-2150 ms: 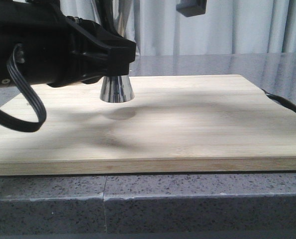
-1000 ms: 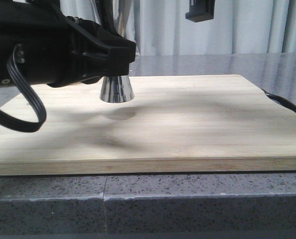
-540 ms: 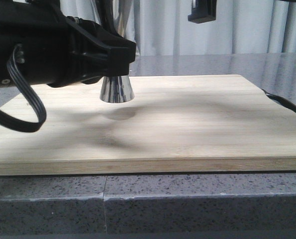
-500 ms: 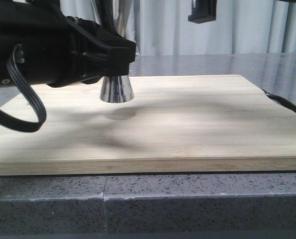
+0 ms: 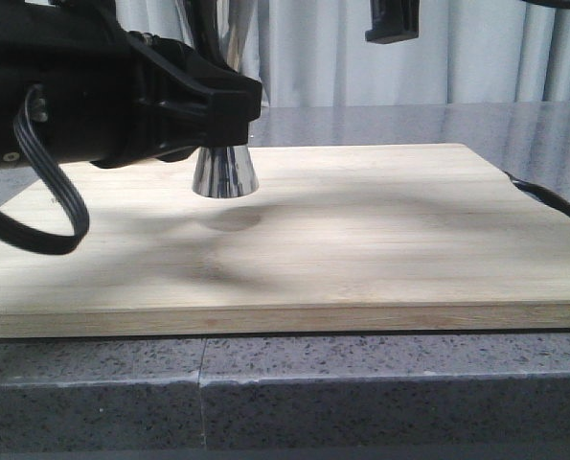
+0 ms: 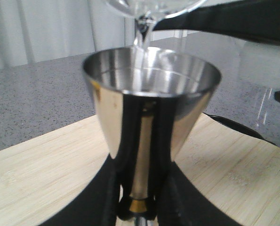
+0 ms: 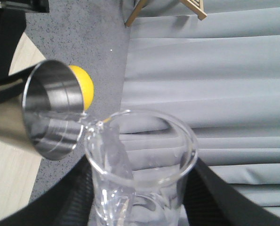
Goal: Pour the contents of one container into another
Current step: 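Tilt the beaker with the right gripper, pouring liquid into the jigger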
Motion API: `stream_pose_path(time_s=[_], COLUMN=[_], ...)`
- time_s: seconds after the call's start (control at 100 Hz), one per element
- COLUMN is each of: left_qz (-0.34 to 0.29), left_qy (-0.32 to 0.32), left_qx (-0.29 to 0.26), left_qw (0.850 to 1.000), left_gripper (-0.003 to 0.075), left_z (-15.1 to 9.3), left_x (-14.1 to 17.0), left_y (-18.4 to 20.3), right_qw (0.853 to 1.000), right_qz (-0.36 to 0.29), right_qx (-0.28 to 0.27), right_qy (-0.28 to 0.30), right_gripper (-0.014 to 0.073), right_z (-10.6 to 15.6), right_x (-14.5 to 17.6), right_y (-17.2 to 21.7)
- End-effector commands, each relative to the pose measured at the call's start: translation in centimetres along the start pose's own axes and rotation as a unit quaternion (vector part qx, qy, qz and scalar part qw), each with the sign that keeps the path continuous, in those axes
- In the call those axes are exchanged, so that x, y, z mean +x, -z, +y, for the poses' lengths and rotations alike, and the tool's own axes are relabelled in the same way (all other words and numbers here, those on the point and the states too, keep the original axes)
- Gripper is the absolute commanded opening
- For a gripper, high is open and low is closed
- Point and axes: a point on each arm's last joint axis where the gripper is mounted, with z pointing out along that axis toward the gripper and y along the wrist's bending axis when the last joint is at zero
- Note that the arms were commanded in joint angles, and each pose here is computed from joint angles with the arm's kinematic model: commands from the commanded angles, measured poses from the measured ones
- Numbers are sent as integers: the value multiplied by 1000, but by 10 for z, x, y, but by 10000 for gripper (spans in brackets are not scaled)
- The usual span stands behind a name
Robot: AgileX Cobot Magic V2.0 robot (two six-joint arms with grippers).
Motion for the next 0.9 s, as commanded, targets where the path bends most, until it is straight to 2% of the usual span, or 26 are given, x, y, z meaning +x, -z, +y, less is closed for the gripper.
stream_pose_path(time_s=[0.0, 0.89], left_qz=[-79, -79], left_qy=[6, 6], left_qx=[6, 6], left_qw=[997, 997], left_gripper=[-19, -19], left_z=[-3, -3], left_x=[-27, -27], left_y=[1, 1], right_qw=[998, 996], right_qz=[-22, -22], right_qx=[53, 56], right_qy=[14, 61], right_gripper=[246, 246], right_z=[-26, -26], right_x=[-8, -8], right_y=[9, 9])
